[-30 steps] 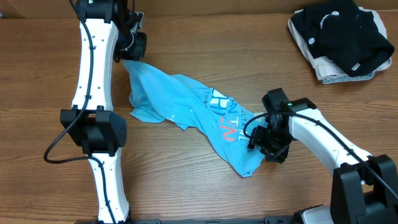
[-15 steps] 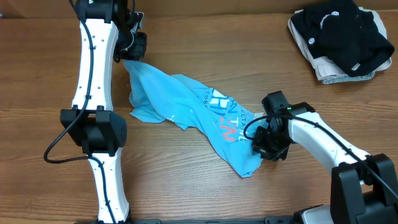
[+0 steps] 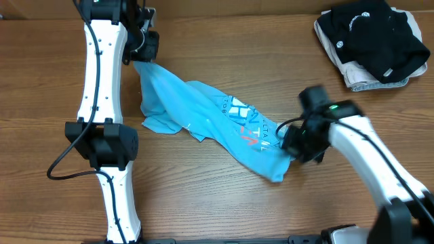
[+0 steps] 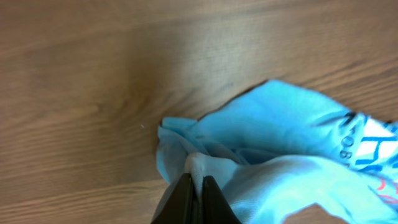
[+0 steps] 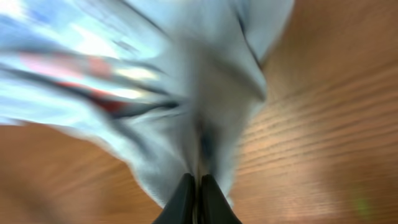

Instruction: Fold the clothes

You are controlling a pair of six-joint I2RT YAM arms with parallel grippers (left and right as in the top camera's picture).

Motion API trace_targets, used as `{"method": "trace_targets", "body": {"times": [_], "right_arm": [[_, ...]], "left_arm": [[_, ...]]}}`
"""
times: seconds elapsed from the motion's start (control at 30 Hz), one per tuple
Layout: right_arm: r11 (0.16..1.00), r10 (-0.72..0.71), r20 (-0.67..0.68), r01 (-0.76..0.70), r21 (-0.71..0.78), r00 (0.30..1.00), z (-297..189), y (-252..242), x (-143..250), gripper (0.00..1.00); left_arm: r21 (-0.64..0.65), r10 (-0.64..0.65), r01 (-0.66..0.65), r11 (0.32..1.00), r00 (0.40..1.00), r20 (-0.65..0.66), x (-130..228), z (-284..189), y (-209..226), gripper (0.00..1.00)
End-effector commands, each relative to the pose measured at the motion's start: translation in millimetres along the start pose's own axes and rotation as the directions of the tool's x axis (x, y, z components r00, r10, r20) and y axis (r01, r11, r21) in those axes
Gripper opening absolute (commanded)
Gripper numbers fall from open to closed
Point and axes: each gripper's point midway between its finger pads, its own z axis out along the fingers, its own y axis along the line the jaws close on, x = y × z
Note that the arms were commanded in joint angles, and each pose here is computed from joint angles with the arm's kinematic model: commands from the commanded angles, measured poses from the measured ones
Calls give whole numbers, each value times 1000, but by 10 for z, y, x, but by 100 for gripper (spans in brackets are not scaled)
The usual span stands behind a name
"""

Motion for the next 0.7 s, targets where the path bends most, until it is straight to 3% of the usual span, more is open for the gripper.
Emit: {"method": "trace_targets", "body": {"times": [0.0,0.27,0.43,0.6,0.67], "right_arm": [[994,-64,221,82,-73,973,-754,169,-291,4],[993,-60,432,96,-63,900,-1613,119,-506,4],[991,-44,561,109,-84,827,-2144,84,-673,4],[982,-47,706,160,-96,707,-2823,91,-759,4],[972,-73,789,220,-81,610,-3265,148,-714,4]], "left_arm": [[-42,3,5,999,979,202,-148,-785,61,4],[-126,12,35,991,934,356,-172,-1428,179,4],[-136,22,52,989,870,492,-248,-1888,201,4],[-155,45,78,985,746,664,-257,-2596,199,4],[-176,62,107,979,663,746,-209,-3008,202,4]]}}
